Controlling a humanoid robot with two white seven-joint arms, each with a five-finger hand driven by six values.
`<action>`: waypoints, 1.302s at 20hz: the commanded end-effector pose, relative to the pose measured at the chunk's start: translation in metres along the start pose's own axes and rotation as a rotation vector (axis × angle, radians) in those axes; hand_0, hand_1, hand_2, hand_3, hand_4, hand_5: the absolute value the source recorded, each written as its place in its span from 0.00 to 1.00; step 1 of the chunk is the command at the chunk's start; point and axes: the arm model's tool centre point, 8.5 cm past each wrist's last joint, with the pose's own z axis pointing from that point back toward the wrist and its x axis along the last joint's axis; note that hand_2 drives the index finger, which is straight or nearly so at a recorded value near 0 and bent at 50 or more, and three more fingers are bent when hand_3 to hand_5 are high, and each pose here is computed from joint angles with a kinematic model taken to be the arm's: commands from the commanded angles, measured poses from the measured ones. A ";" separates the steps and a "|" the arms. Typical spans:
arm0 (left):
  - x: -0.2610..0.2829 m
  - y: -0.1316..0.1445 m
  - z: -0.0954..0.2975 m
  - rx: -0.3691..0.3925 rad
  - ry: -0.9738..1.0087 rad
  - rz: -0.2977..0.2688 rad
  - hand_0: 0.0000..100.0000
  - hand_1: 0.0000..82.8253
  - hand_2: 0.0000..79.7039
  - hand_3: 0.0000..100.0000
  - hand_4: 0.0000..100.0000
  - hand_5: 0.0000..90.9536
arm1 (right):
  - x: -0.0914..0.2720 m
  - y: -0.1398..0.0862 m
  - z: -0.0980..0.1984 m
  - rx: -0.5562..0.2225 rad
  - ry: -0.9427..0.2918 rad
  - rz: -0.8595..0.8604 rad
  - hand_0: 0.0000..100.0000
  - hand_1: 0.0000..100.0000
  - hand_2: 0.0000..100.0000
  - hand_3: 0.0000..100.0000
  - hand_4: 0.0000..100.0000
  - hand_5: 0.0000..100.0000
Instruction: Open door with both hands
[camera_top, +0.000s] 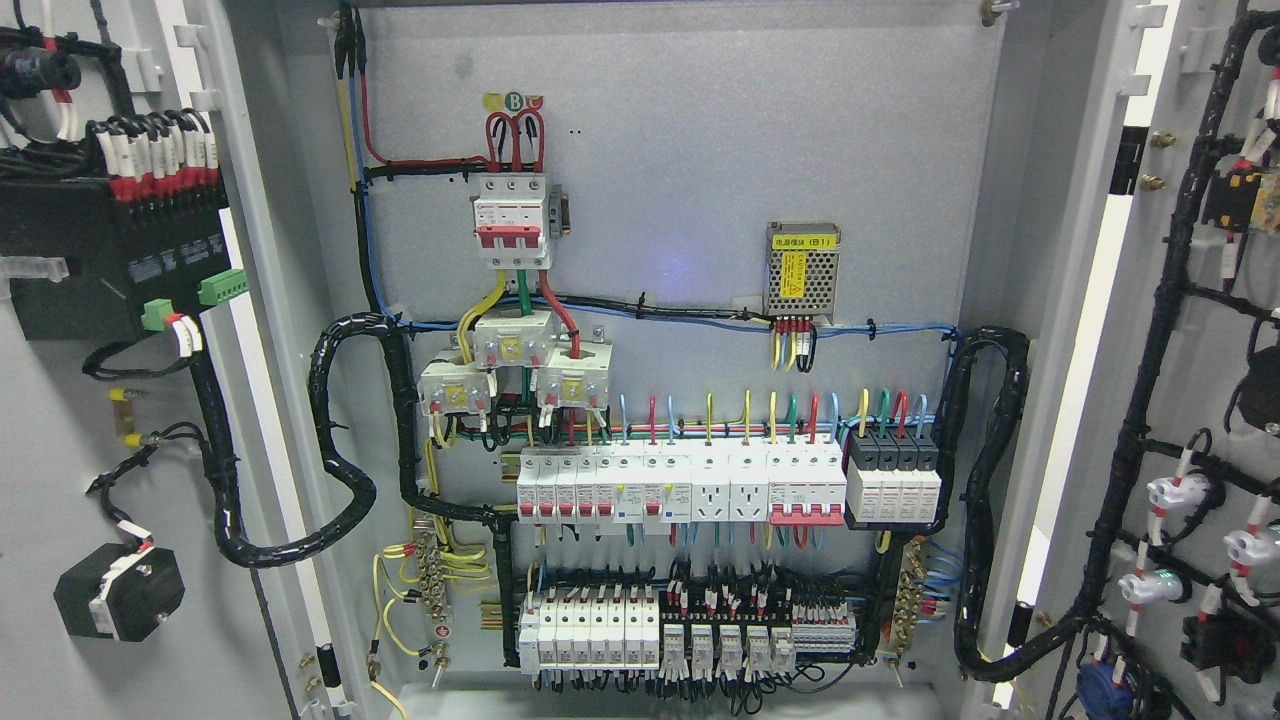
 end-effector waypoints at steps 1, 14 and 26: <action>0.002 0.040 0.006 0.046 -0.038 -0.095 0.00 0.00 0.00 0.00 0.03 0.00 | 0.008 -0.012 0.004 -0.045 -0.010 0.002 0.11 0.00 0.00 0.00 0.00 0.00; -0.029 0.073 -0.007 0.085 0.052 -0.114 0.00 0.00 0.00 0.00 0.03 0.00 | 0.003 -0.035 0.016 -0.096 0.032 0.055 0.11 0.00 0.00 0.00 0.00 0.00; -0.045 0.107 -0.022 0.144 0.097 -0.140 0.00 0.00 0.00 0.00 0.03 0.00 | 0.010 -0.045 0.024 -0.145 0.034 0.053 0.11 0.00 0.00 0.00 0.00 0.00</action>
